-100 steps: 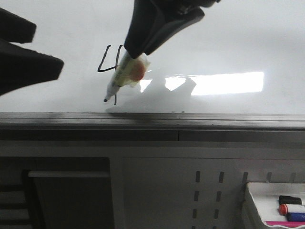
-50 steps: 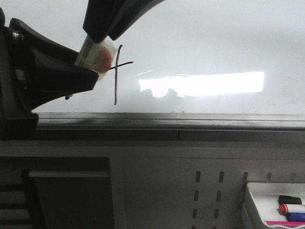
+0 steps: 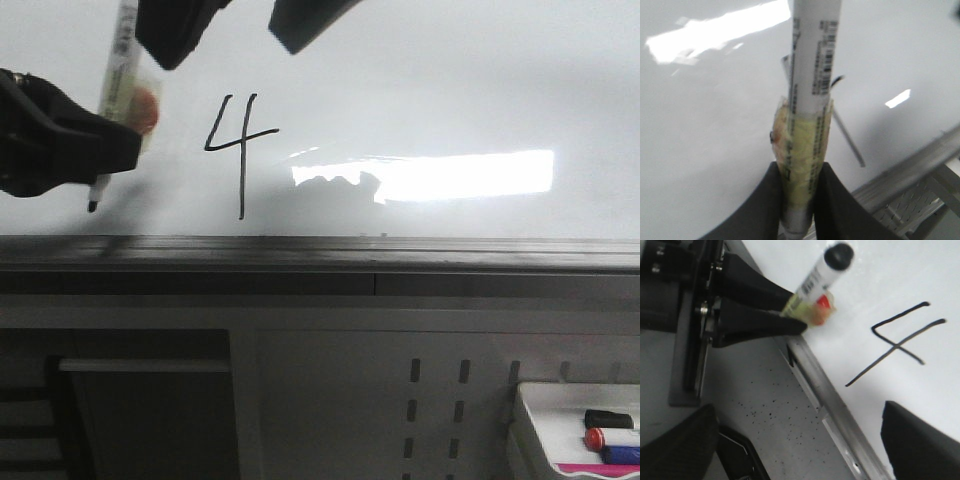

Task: Write number 4 on whiteboard

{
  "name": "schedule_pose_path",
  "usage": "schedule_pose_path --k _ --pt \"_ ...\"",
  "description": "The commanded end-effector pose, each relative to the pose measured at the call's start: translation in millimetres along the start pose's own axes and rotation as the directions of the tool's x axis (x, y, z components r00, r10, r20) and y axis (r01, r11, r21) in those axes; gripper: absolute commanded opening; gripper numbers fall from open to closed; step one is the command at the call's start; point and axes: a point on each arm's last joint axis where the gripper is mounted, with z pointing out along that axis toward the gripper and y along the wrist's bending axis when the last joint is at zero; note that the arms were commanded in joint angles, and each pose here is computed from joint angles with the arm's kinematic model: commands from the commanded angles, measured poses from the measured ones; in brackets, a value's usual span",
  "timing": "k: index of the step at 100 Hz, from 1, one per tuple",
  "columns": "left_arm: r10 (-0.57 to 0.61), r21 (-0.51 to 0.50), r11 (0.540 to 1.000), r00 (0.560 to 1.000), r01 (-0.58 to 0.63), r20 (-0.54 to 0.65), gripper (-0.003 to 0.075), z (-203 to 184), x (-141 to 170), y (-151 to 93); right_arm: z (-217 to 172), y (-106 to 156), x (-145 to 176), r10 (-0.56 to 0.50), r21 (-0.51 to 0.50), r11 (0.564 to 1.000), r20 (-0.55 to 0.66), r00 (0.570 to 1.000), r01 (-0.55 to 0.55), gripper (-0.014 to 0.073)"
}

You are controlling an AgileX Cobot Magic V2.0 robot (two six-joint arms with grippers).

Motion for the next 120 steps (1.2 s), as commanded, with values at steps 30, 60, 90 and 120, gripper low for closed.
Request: schedule_pose_path --k 30,60,90,120 --pt "-0.367 -0.124 0.925 0.929 0.358 -0.052 0.0003 27.7 -46.7 17.8 -42.5 -7.0 -19.3 -0.013 0.060 0.998 0.170 0.985 0.003 0.0594" --pt "-0.413 -0.163 0.905 0.905 0.394 -0.104 0.0355 38.2 -41.9 25.0 -42.2 -5.8 -17.3 -0.002 0.045 0.999 0.149 0.989 -0.004 0.0594" --pt "-0.332 -0.108 0.939 0.943 0.326 -0.035 0.0356 6.6 -67.0 20.9 -73.0 -17.0 -8.3 0.051 0.094 0.993 0.206 0.977 -0.072 0.0265" --pt "-0.240 -0.049 0.967 0.957 0.251 0.162 -0.0017 -73.9 -79.0 13.6 -113.0 -3.0 42.1 0.035 0.147 0.985 0.333 0.942 -0.089 -0.0064"
